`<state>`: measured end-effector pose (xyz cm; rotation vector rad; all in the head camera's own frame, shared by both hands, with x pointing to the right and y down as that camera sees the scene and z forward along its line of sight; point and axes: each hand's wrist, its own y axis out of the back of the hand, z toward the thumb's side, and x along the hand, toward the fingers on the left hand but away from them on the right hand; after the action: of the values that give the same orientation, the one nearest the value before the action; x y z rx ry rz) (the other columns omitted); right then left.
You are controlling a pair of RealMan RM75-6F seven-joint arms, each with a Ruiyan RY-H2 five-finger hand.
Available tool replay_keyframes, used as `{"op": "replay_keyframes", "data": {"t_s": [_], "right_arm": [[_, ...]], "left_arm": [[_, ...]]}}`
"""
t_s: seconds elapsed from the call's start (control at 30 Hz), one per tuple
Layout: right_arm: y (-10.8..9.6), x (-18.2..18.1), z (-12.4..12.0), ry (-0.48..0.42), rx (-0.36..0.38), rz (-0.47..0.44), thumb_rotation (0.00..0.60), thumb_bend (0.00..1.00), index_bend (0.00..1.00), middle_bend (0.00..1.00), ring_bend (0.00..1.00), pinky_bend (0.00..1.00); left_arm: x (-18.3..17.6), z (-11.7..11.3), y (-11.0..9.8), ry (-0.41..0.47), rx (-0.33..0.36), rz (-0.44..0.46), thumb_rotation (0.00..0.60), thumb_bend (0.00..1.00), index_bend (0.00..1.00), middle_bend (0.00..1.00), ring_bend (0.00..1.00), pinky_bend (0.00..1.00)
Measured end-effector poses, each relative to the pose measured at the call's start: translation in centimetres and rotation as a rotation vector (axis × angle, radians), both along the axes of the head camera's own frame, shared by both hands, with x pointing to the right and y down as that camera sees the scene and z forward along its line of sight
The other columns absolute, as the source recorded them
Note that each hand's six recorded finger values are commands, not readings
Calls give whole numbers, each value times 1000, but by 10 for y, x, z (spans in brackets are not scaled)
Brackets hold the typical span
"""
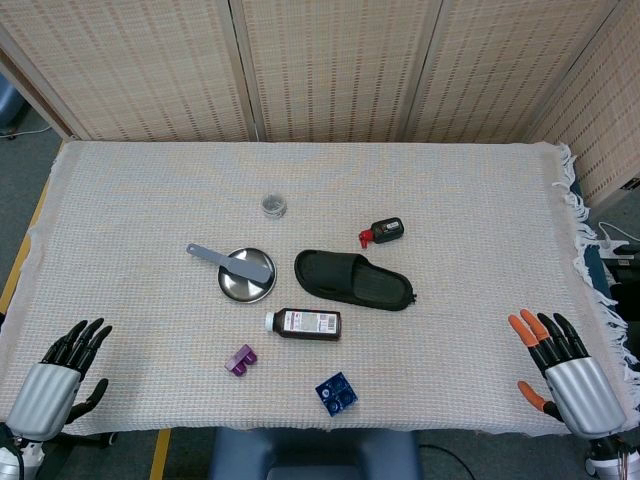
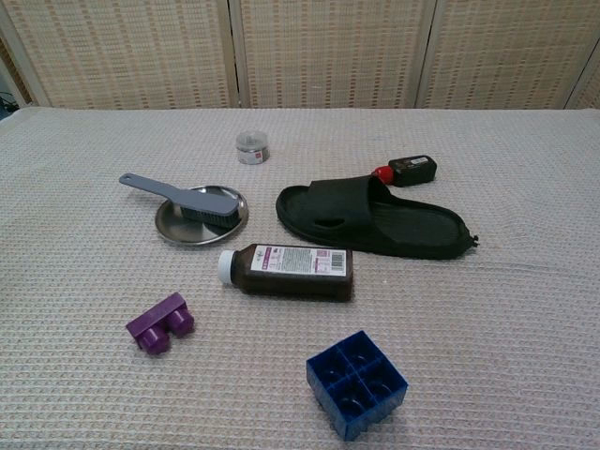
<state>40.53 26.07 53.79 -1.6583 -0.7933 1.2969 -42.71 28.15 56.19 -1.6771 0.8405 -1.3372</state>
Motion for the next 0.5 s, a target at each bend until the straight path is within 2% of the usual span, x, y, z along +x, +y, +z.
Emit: {"op": "replay_keyframes", "data": {"t_s": [0.2, 0.27, 0.4, 0.5], "right_arm": [[-1, 3, 1, 0, -12, 13, 600, 139, 0, 0, 0, 0], [-2, 4, 1, 1, -11, 15, 600, 139, 0, 0, 0, 0], [-2, 5, 4, 10, -23, 17, 600, 139, 0, 0, 0, 0], [-2, 6, 8, 24, -28, 21, 600, 139, 0, 0, 0, 0]], "left_arm": [[7, 11, -4, 5, -23, 16, 600, 384, 21, 0, 26, 240], [13, 18, -11, 11, -29, 35, 600, 385, 36, 10, 100, 326], [30, 34, -33, 16, -42, 91, 600, 384, 54, 33, 304, 576], [49, 49, -54, 7, -63, 144, 600, 382, 66, 51, 403, 678]]}}
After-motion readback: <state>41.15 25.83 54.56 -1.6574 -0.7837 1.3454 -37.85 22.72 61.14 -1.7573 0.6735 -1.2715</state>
